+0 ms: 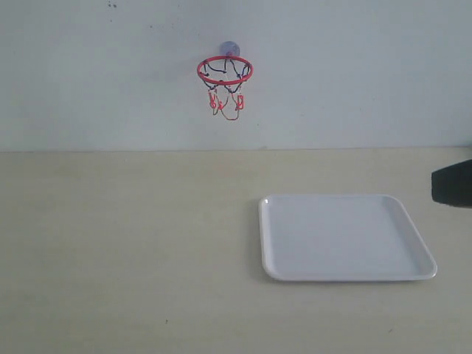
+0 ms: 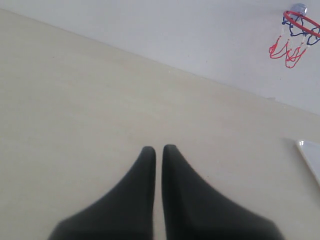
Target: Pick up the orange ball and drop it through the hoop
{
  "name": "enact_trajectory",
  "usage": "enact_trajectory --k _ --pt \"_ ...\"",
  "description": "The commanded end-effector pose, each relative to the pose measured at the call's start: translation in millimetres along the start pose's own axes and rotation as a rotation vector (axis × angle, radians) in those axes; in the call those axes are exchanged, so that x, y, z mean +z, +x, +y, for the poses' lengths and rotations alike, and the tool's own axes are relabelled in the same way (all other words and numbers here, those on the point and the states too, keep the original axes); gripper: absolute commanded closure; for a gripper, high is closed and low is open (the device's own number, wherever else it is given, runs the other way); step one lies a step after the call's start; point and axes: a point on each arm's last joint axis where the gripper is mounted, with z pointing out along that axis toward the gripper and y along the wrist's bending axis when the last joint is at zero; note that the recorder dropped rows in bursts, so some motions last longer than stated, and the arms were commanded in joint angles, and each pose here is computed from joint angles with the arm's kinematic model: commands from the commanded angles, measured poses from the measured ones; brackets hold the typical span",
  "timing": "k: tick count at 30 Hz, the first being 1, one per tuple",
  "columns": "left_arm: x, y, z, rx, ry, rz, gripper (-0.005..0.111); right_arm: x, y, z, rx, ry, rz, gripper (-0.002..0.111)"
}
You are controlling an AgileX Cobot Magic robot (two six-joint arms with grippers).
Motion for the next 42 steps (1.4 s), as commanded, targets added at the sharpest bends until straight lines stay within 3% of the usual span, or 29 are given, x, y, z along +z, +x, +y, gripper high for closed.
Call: enact_trajectory --k 1,6,16,22,32,42 --pt "0 -1 -0.9 0.003 0.012 -0.009 0.103 -1 -6 -1 -0.008 0.02 -0.091 0.109" --pt "0 -1 -0.9 0.003 0.012 -0.009 0.103 -6 6 -4 -0.028 0.045 -0.19 0.109" --pt "0 -1 -0.9 0.003 0.012 -0.009 0.103 2 85 -52 0.061 0.202 -0.461 0.109" --pt "0 -1 -0.9 0.003 0.012 -0.009 0.103 5 118 -64 0.066 0.213 -0.52 0.109" --pt "0 -1 -0.9 0.003 0.012 -0.009 0.103 -11 131 -56 -0.006 0.156 -0.67 0.109" --pt "0 -1 -0.9 0.003 0.012 -0.009 0.103 -12 131 -55 -0.012 0.15 -0.684 0.109"
